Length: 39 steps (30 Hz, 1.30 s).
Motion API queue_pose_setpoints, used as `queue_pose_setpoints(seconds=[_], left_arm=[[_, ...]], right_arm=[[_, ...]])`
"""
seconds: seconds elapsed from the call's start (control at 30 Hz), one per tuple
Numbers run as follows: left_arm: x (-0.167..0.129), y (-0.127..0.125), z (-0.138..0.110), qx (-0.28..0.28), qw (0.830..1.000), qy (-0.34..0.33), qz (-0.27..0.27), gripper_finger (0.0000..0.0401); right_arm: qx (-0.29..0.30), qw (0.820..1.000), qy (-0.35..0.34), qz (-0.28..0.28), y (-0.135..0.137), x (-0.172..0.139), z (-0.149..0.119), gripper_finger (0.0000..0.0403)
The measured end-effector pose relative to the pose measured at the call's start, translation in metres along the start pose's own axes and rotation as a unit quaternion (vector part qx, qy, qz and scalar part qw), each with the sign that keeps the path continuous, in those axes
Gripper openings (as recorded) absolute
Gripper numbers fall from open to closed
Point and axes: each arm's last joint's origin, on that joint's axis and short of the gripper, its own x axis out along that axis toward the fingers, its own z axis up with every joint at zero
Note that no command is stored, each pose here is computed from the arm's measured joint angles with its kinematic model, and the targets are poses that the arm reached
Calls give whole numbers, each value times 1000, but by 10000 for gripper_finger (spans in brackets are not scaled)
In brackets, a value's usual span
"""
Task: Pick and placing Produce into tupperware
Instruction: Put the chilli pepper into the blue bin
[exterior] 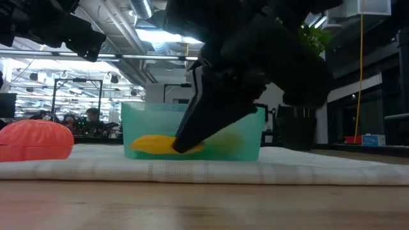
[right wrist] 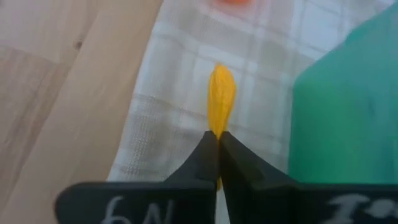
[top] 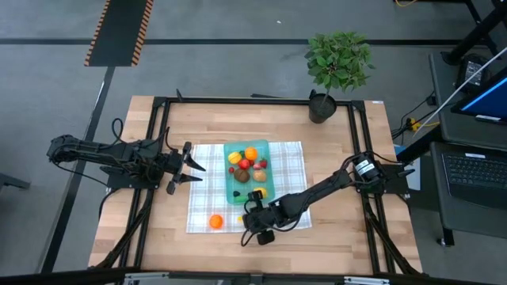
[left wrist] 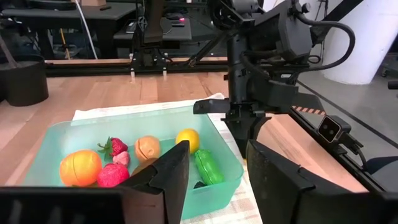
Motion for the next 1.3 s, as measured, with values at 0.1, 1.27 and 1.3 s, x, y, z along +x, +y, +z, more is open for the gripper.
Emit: queue_pose_setpoints(seconds=[0.1,1.27,1.3], left_arm=[[0,0,0,0,1000,0,0,148],[0,0,-1,-8,1000,3,1,147],[0,0,-1,-8,1000,3,1,149]], right_arm=[[22,1000,20,-2,-3,-3,1,7],[61,980,-188,-39,-41,-111,-22,6],[66,977,-199,-41,-43,-114,-28,6]])
